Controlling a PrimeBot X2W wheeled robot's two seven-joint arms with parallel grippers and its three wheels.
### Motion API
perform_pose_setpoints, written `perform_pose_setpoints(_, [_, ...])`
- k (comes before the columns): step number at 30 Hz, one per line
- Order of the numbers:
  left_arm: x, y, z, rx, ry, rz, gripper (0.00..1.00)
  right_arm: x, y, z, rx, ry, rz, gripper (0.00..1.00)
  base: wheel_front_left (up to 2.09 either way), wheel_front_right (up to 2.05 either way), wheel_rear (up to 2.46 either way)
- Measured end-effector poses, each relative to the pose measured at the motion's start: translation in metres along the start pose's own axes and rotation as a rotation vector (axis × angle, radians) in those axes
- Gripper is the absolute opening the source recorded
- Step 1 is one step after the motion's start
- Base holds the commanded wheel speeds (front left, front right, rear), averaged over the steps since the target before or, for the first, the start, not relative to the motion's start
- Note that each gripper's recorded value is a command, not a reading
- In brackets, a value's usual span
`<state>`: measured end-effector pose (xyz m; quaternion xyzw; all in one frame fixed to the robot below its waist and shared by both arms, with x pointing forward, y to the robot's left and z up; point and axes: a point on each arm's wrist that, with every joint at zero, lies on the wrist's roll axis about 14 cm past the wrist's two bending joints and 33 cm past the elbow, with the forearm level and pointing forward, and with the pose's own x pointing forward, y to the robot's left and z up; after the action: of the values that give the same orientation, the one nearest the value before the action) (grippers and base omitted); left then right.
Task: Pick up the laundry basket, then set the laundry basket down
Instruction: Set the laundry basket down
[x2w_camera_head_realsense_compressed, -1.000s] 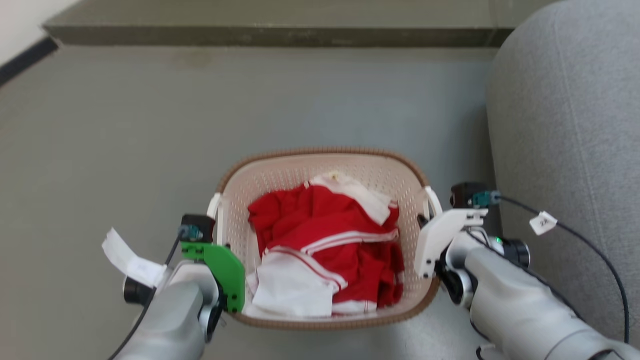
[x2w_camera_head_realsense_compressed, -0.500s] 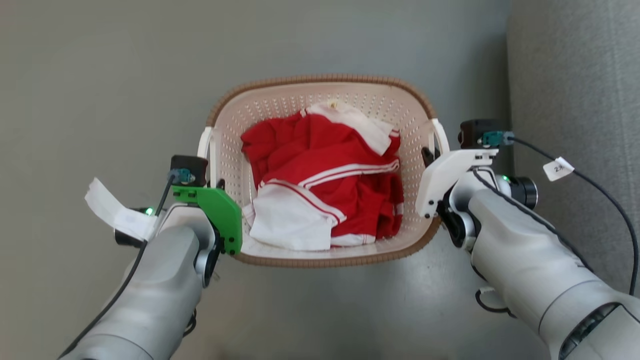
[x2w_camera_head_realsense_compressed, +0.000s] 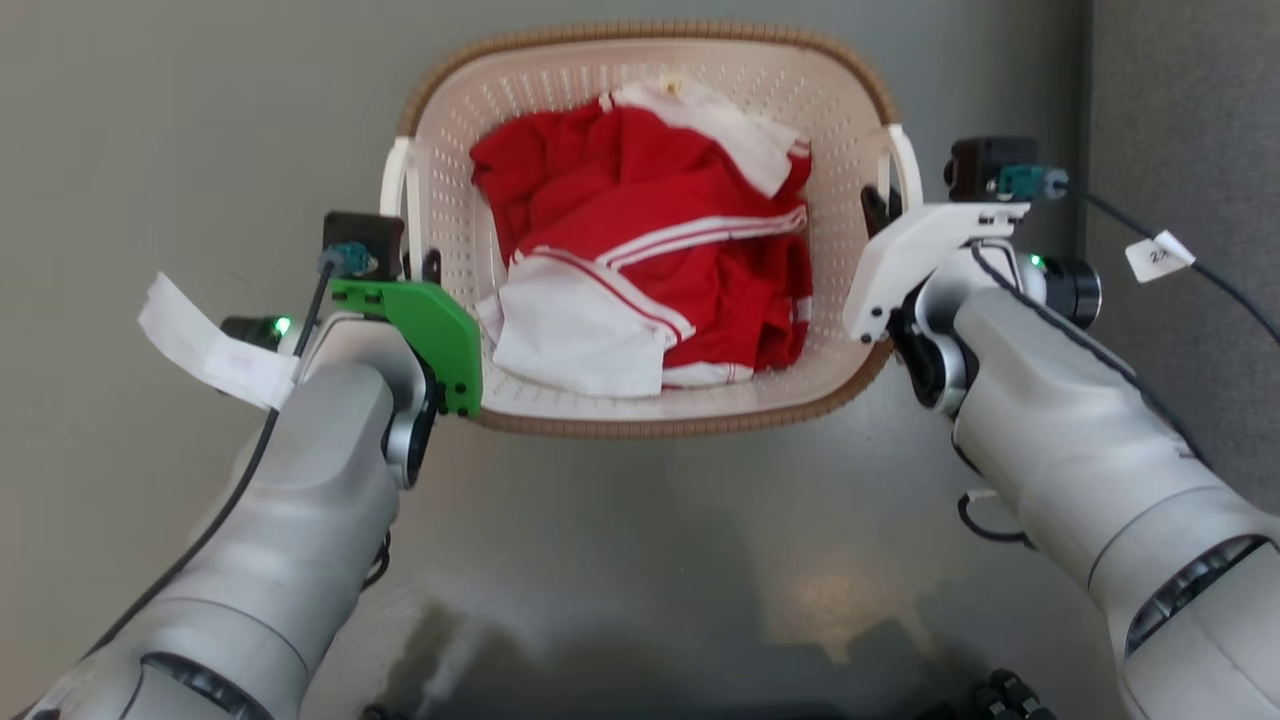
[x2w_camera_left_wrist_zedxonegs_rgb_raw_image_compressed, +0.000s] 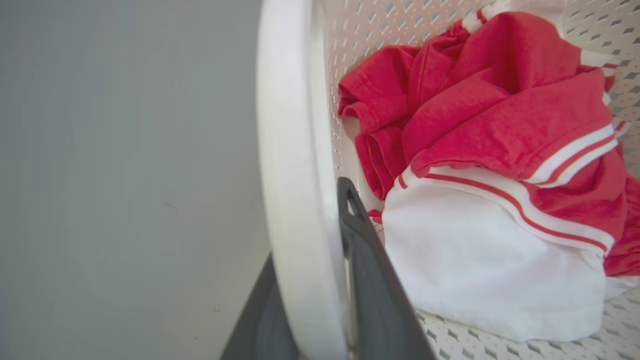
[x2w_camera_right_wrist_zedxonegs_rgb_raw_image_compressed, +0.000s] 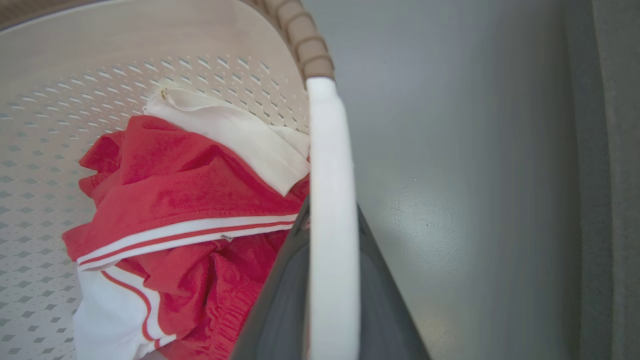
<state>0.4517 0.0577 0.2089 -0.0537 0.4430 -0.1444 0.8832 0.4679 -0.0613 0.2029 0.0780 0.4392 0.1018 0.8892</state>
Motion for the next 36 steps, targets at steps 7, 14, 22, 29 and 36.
perform_pose_setpoints(7, [0.024,0.007,-0.002,-0.005,0.002,0.001,0.00,0.026,-0.006,-0.003,0.012,0.008,-0.002,0.00,0.00,0.00,0.00])
perform_pose_setpoints(14, [0.053,0.015,-0.006,-0.004,0.006,0.001,0.00,0.058,-0.014,-0.007,0.004,0.011,-0.004,0.00,0.00,0.00,0.00])
perform_pose_setpoints(22, [0.070,0.022,-0.036,-0.021,0.052,0.007,0.00,0.077,-0.020,-0.038,0.017,0.057,-0.010,0.00,0.00,0.00,0.00])
perform_pose_setpoints(29, [0.079,0.028,-0.032,-0.014,0.029,0.016,0.00,0.088,-0.019,-0.031,0.012,0.023,0.005,0.00,0.00,0.00,0.00])
perform_pose_setpoints(36, [0.079,0.029,-0.035,-0.009,0.033,0.019,0.00,0.088,-0.019,-0.032,0.013,0.019,0.008,0.00,0.00,0.00,0.00])
